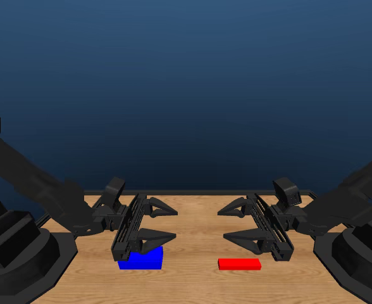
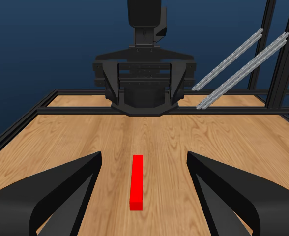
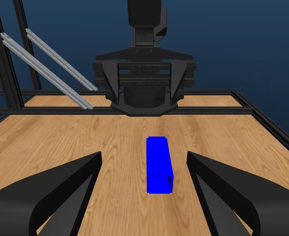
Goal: Insert peg into socket
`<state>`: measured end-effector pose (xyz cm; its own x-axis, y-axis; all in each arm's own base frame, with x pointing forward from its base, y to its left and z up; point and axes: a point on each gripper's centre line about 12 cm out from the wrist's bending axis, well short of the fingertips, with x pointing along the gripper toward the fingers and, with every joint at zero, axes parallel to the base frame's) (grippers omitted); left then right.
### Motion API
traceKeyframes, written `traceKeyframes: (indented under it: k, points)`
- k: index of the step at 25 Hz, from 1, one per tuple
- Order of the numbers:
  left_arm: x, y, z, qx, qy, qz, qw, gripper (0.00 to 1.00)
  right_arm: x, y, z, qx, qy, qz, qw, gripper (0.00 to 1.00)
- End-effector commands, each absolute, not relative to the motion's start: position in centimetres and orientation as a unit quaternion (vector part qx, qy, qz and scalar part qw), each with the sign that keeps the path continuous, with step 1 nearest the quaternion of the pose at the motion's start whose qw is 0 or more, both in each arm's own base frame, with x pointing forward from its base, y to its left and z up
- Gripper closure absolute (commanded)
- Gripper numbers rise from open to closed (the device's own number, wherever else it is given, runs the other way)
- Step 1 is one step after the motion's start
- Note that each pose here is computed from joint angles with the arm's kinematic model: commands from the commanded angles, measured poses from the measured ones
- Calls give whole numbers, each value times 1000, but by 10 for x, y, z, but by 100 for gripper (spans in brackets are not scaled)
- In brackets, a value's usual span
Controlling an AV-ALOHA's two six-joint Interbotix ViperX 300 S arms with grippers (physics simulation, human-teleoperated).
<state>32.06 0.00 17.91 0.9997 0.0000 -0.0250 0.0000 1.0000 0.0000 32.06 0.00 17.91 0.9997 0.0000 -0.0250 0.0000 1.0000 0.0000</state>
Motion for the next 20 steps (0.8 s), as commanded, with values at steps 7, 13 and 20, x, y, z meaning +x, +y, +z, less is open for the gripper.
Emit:
traceKeyframes:
  k: [7,13,20]
  points:
    - [321,-10,205,-26,-75,-4,997,0,317,1,176,65,53,-34,996,0]
    - [304,5,161,-55,101,48,992,0,327,3,176,71,73,-26,994,0]
    - [265,9,136,-88,215,68,970,0,338,5,175,67,87,-17,994,0]
